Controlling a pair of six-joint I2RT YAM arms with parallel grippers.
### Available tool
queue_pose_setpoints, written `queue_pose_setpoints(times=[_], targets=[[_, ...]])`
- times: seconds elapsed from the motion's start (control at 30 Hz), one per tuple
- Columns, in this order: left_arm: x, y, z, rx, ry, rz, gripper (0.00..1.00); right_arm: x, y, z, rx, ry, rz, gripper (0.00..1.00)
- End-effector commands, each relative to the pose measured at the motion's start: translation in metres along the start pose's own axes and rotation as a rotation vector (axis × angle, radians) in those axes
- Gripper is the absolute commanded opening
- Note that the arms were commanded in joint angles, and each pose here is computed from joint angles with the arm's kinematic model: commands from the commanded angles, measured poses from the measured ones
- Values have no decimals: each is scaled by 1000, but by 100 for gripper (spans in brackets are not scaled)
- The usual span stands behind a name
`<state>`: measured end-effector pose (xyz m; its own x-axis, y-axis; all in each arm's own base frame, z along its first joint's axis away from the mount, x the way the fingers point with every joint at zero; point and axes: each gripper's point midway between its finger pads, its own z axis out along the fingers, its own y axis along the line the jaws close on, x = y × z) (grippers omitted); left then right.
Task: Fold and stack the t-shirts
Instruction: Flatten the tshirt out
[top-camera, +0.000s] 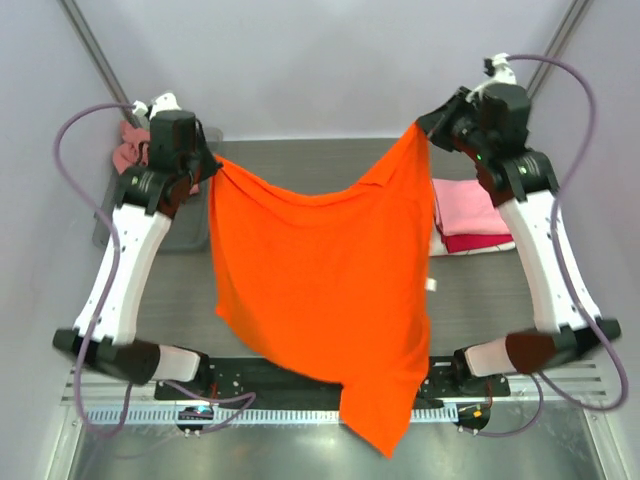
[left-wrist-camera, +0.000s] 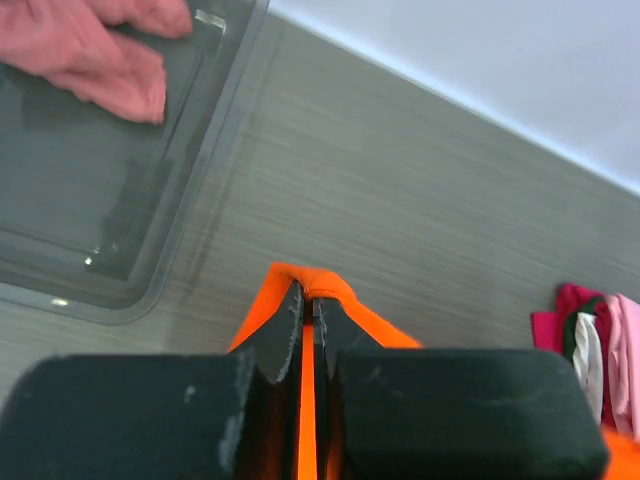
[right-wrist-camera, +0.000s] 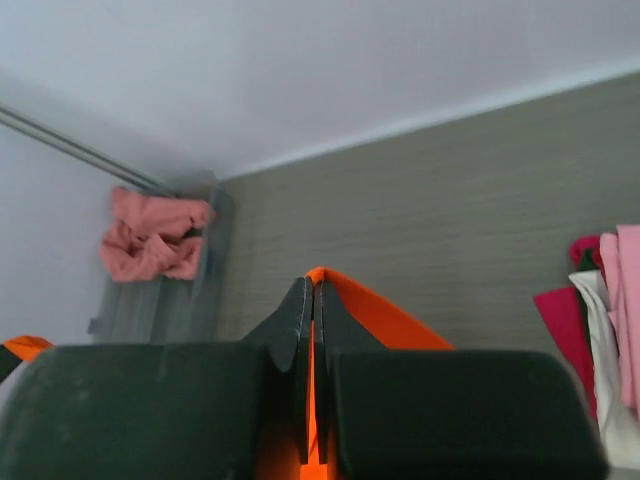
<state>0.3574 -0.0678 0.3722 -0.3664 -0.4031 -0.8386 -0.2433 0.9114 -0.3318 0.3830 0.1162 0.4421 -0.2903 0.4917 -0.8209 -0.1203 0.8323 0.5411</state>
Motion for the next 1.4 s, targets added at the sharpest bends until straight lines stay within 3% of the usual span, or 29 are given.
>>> queue_pose_setpoints(times=[0.0, 0.03, 0.07, 0.1, 0.13, 0.17, 0.2, 0.23, 0.43, 0.6, 0.67, 0.7, 0.77, 0.83, 0.87, 0.9, 0.93, 0.97, 1.13, 1.23, 1.37], targets=[[-72, -22, 16, 118, -141, -115, 0, -63, 40, 6, -111, -161, -11, 1], [-87, -17, 24, 118, -163, -131, 0, -70, 43, 15, -119, -160, -12, 1], [-103, -22, 25, 144, -189, -139, 0, -105, 62, 0, -164, -235, -20, 1], [-125, -34, 30, 187, -217, -145, 0, -99, 55, 26, -145, -191, -13, 1], [-143, -32, 28, 192, -248, -152, 0, -106, 66, 26, -197, -188, -16, 1], [-152, -36, 31, 204, -256, -144, 0, -135, 80, 10, -245, -260, -18, 1], [-150, -35, 47, 189, -234, -111, 0, -135, 74, 29, -246, -245, -10, 1], [-176, -40, 31, 213, -303, -109, 0, -151, 87, 15, -304, -279, 7, 1], [-190, -32, 32, 213, -406, -52, 0, -156, 71, 22, -350, -265, 29, 1], [-129, 1, 63, 129, -334, -50, 0, -109, 41, 23, -307, -180, 26, 1], [-122, 11, 49, 115, -363, -68, 0, -77, 25, 16, -286, -137, 37, 1], [-84, 28, 65, 73, -290, -64, 0, -64, 19, 13, -276, -121, 42, 1], [-64, 37, 56, 76, -290, -93, 0, -19, -9, 16, -237, -57, 73, 1], [-5, 60, 72, 37, -185, -106, 0, -3, -8, -14, -254, -68, 73, 1], [9, 63, 70, 47, -172, -114, 0, 23, -26, -12, -220, -27, 85, 1], [13, 58, 59, 94, -187, -142, 0, 23, -21, -35, -237, -58, 65, 1], [47, 71, 65, 72, -129, -148, 0, 31, -24, -41, -231, -53, 65, 1], [56, 73, 61, 83, -120, -165, 0, 50, -34, -47, -207, -18, 78, 1], [105, 87, 25, 138, -92, -227, 0, 77, -31, -108, -228, -13, 53, 1], [119, 96, 3, 145, -110, -229, 0, 103, -40, -129, -189, 49, 76, 1], [174, 116, -4, 122, -22, -272, 0, 147, -49, -158, -169, 171, 132, 1]])
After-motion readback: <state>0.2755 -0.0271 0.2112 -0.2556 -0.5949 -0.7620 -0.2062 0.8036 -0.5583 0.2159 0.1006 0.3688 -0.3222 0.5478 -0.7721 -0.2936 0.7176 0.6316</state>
